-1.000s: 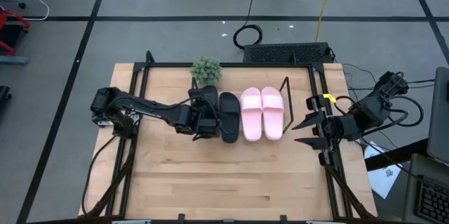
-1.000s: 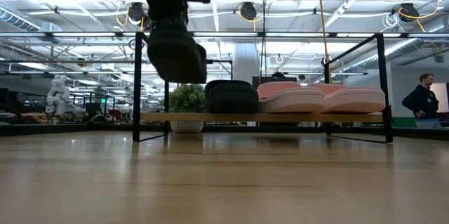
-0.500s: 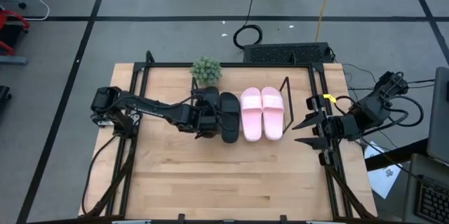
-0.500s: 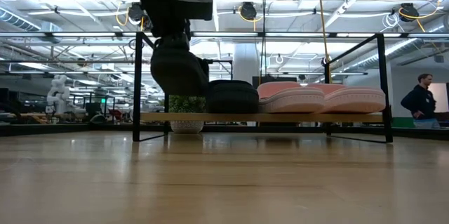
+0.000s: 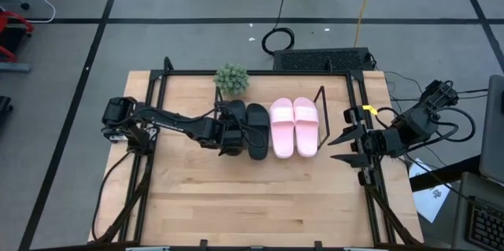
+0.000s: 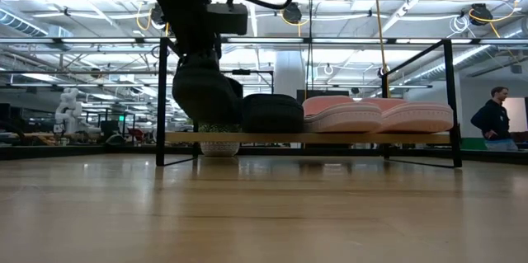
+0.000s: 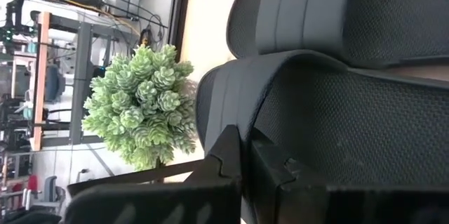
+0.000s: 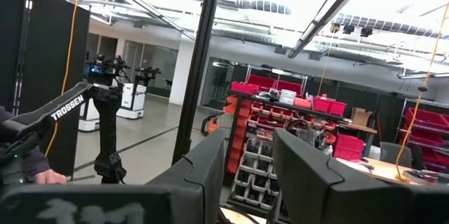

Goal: Pick and place slides into the shelf
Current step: Put the black slide on the shelf

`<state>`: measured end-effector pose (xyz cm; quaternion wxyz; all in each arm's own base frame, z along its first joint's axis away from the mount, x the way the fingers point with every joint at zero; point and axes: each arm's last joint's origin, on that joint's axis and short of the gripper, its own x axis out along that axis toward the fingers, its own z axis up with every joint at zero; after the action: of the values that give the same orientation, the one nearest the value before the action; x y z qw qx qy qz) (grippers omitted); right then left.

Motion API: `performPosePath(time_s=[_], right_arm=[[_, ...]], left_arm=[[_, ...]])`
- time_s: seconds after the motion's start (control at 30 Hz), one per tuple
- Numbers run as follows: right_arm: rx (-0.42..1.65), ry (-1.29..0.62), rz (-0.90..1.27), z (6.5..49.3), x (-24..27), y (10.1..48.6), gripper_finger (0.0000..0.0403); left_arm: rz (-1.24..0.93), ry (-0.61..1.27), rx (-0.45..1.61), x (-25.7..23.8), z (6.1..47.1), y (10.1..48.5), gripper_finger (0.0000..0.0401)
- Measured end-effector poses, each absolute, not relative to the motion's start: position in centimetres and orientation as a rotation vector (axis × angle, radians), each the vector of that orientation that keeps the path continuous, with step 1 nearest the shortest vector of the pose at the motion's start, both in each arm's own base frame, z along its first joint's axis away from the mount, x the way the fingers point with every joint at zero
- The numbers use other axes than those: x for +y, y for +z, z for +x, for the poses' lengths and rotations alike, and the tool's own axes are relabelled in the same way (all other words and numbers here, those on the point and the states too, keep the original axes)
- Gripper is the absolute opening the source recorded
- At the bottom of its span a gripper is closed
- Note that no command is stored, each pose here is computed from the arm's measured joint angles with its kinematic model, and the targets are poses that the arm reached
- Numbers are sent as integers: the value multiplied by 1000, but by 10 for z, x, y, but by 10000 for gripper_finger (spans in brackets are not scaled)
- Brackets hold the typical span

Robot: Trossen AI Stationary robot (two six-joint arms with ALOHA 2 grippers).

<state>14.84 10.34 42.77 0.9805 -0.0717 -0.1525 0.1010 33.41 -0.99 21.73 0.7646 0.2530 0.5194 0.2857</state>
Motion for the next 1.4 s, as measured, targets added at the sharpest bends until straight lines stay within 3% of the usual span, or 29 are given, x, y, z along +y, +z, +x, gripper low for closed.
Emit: performPosePath(time_s=[0.57, 1.4], right_arm=[[-305, 205, -134, 148, 103, 428, 111], [-294, 208, -139, 151, 105, 426, 111]], left_arm=[[443, 593, 1128, -11, 330, 201, 3], [367, 581, 1154, -10, 327, 199, 93]])
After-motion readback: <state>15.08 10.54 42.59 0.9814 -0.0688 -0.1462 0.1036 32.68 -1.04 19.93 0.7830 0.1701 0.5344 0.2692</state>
